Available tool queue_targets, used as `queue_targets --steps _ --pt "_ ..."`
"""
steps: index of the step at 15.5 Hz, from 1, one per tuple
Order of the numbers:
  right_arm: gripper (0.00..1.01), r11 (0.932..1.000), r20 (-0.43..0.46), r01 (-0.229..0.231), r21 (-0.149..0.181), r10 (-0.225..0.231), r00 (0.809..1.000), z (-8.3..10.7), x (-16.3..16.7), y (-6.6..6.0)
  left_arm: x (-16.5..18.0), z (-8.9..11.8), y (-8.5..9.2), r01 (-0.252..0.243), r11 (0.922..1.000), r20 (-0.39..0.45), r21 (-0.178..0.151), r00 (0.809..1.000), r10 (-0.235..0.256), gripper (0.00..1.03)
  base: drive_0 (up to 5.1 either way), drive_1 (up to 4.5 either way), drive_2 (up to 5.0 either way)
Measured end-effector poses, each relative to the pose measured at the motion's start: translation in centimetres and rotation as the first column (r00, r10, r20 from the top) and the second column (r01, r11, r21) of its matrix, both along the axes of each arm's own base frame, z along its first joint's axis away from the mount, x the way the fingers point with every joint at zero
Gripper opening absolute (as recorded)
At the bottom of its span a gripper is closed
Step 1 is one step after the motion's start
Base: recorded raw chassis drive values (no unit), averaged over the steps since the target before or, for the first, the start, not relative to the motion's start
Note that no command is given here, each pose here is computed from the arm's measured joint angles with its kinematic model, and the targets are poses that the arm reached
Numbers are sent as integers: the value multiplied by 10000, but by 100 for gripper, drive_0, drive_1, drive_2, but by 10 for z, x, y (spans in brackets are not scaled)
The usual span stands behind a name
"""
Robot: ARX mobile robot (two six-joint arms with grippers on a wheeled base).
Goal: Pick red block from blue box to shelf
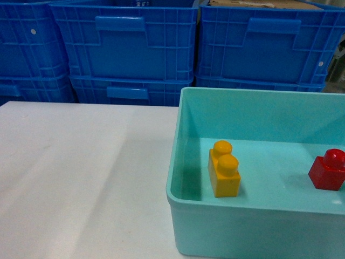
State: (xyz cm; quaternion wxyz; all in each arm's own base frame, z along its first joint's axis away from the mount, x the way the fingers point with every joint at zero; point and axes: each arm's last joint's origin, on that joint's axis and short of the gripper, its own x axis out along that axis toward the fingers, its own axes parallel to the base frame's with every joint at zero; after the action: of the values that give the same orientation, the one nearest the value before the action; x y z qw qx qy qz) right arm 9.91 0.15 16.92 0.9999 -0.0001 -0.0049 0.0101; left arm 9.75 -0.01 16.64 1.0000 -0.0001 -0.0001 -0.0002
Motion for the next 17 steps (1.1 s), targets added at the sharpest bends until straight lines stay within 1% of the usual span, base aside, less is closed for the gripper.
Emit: queue_targets --steps 1,2,3,5,6,17 --pt "49 10000 0 0 0 0 10000 0 0 0 0 0 0 0 10000 0 0 10000 0 98 0 0 0" --pt "52 10000 0 0 -8 0 10000 0 0 0 0 0 0 0 10000 0 0 10000 0 98 0 0 0" --pt "67 10000 0 0 -4 0 10000 0 0 0 0 0 0 0 10000 0 0 10000 0 98 0 0 0" --pt "85 10000 0 0 -4 0 10000 0 0 0 0 0 0 0 10000 0 0 10000 0 98 0 0 0" --pt "98 10000 0 0 -4 0 10000 0 0 0 0 0 0 0 10000 0 0 10000 0 98 0 0 0" --pt "98 10000 0 4 -4 -4 10000 0 0 0 0 0 0 0 10000 0 0 10000 0 98 0 0 0"
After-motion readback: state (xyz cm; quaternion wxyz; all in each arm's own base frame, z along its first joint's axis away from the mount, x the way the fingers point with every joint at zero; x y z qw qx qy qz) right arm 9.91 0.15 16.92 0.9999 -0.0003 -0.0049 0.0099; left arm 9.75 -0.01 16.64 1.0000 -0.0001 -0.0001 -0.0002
